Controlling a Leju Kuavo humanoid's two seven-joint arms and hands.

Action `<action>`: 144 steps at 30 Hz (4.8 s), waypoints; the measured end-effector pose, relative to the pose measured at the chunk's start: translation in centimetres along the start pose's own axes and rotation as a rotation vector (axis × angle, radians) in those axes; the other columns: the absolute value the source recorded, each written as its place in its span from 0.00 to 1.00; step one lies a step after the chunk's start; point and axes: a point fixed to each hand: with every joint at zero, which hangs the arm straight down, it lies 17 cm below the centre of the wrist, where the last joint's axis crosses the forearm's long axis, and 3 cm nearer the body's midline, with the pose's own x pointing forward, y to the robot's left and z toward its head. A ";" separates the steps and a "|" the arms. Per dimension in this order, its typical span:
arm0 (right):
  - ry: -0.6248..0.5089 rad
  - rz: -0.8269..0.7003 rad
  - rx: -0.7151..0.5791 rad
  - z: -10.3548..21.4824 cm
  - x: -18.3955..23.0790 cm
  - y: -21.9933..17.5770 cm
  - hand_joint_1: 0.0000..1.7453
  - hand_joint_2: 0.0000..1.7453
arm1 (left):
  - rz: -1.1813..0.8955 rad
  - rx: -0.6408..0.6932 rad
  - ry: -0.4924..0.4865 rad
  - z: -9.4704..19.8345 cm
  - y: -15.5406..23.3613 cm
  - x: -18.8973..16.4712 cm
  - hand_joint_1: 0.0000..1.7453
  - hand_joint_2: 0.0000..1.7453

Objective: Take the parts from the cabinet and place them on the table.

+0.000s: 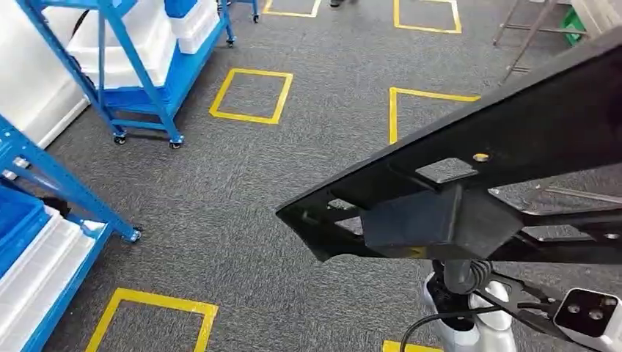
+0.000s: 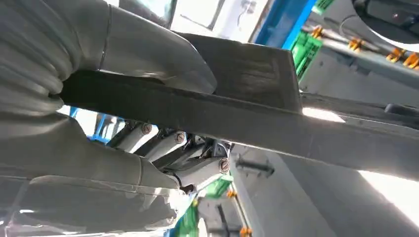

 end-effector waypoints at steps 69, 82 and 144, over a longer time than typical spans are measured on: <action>0.014 0.058 -0.062 -1.3 -2.3 -0.5 1.00 1.00 | 0.042 0.049 0.028 -0.5 2.5 0.1 0.00 1.00; 0.036 0.061 -0.056 -0.8 -2.6 -0.1 1.00 1.00 | 0.040 0.042 0.015 -0.4 2.1 0.3 0.00 1.00; 0.069 0.049 -0.077 -0.6 -4.5 0.3 1.00 1.00 | 0.076 0.014 -0.011 -0.1 0.6 0.5 0.00 1.00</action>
